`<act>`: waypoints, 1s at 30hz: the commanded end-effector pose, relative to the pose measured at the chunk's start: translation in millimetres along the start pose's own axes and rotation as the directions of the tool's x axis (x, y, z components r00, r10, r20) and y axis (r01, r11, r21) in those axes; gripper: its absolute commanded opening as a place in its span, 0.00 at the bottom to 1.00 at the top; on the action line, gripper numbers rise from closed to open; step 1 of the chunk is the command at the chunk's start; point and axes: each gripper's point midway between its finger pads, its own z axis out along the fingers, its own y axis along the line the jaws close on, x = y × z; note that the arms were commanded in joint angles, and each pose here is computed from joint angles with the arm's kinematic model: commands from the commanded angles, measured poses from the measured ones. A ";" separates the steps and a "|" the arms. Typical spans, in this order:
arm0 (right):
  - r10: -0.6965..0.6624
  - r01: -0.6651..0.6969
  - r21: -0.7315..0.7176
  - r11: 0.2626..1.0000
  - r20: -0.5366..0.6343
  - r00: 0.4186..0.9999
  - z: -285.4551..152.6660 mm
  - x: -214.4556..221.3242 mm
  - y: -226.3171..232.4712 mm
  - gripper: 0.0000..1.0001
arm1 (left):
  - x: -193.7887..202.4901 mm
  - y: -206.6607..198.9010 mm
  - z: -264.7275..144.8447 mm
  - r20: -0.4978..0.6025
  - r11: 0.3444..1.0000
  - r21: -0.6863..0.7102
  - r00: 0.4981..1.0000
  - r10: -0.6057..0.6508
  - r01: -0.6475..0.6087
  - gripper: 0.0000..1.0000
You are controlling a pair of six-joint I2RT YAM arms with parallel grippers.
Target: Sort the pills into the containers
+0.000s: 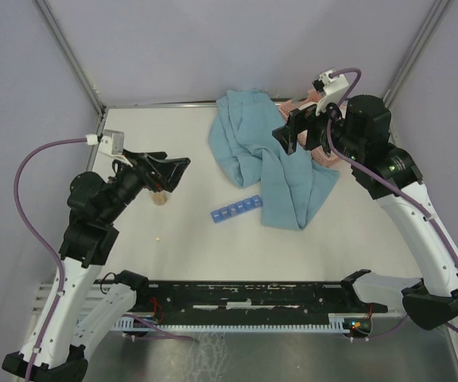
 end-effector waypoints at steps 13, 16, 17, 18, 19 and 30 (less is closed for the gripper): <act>-0.153 0.132 -0.242 0.961 -0.073 0.985 19.2 54.9 27.0 1.00 | 12.6 39.7 20.4 -0.057 0.987 -0.151 0.998 0.042 -0.050 0.99; -0.297 0.238 -0.421 0.875 -0.079 0.952 21.8 94.5 43.7 1.00 | 23.9 67.3 33.4 -0.101 0.966 -0.247 0.994 0.049 -0.073 0.99; -0.314 0.247 -0.458 0.854 -0.076 0.946 22.8 104.0 47.7 1.00 | 27.6 74.9 38.6 -0.118 0.961 -0.265 0.992 0.047 -0.077 0.99; -0.328 0.249 -0.511 0.823 -0.068 0.942 22.3 114.5 54.5 1.00 | 32.6 82.1 44.5 -0.137 0.958 -0.278 0.990 0.037 -0.074 1.00; -0.342 0.251 -0.554 0.794 -0.064 0.938 21.9 125.2 59.4 1.00 | 34.9 89.6 50.1 -0.150 0.954 -0.291 0.988 0.029 -0.072 1.00; -0.419 0.241 -0.648 0.722 -0.133 0.898 24.2 169.9 59.7 1.00 | 48.6 197.1 84.4 -0.298 0.827 -0.558 0.947 -0.122 -0.069 0.98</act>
